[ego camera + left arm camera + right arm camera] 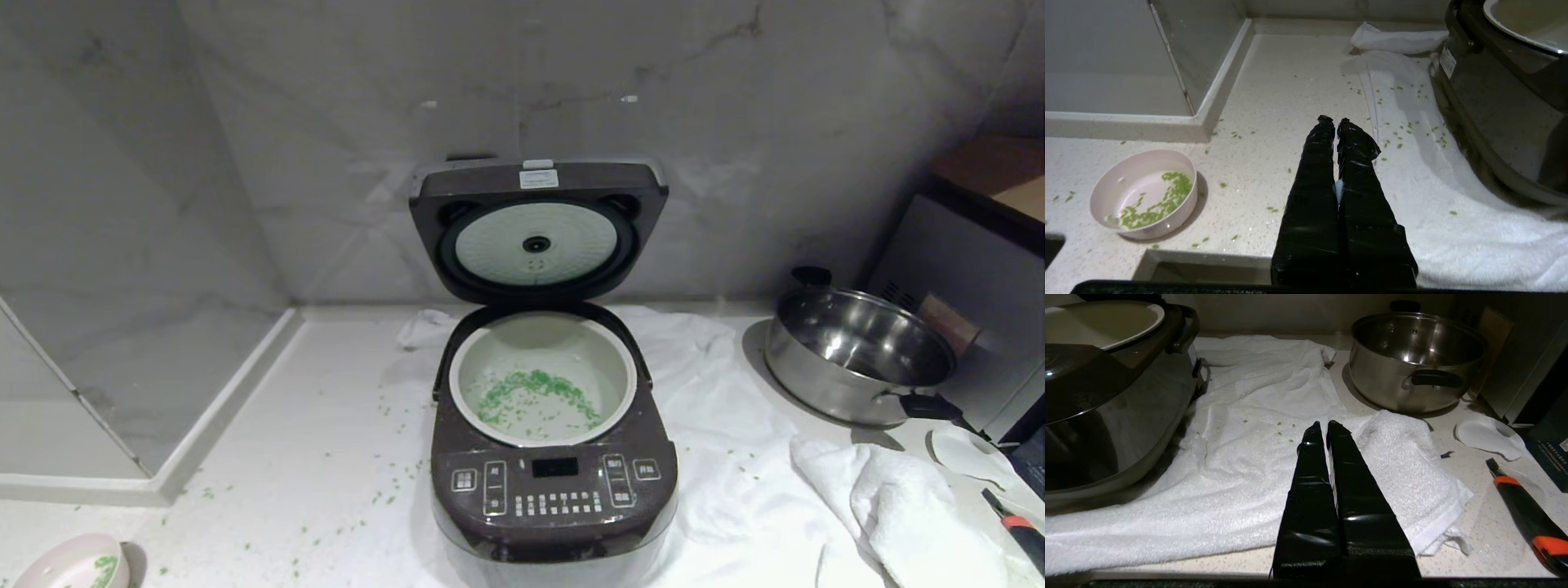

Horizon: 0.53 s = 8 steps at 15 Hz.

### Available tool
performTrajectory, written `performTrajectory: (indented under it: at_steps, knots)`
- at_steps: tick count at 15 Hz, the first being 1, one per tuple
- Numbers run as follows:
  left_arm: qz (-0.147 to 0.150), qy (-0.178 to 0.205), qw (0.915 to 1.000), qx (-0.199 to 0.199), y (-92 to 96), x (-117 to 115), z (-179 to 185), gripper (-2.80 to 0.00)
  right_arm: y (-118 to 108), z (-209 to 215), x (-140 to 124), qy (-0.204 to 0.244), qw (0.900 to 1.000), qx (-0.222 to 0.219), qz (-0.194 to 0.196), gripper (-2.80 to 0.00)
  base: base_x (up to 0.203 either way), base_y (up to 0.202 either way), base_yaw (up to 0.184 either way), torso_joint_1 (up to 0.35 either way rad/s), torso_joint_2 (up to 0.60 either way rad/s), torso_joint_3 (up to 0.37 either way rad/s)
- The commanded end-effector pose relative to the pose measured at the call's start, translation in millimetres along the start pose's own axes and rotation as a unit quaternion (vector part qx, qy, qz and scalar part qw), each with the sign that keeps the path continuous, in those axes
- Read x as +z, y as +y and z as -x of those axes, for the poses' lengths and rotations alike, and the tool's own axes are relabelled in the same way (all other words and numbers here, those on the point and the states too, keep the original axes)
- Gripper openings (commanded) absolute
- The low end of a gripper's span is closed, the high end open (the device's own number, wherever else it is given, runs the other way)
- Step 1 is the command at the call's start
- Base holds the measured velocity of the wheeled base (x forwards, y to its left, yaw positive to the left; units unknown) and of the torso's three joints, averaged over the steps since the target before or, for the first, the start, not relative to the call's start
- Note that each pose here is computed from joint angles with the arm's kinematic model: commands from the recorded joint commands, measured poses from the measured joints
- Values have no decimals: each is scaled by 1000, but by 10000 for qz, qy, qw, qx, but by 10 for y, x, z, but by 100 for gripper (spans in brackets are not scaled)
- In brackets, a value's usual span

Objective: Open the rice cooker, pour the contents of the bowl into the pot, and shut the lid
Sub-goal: Pour the water from the bowl into the rice cooker

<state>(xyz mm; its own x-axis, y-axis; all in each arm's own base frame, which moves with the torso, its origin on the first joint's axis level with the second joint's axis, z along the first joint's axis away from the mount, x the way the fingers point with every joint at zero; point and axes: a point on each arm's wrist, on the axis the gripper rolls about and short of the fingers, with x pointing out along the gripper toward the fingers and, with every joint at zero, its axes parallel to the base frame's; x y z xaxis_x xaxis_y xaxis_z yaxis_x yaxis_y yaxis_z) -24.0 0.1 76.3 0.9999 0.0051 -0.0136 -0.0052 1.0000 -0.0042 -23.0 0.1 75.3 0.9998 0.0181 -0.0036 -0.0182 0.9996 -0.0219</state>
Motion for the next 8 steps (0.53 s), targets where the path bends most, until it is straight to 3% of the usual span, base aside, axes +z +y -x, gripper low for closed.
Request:
performTrajectory:
  at_steps: [1,8]
  knots:
    - [9,-7,10000,13,0,-1,1,-280,0,-1,0,5,10000,2,5,-280,84,0,3,20,3,-6]
    - [17,-7,10000,5,0,-1,1,-280,-3,-3,-1,-17,9999,-75,-94,-280,0,0,0,4,0,-2]
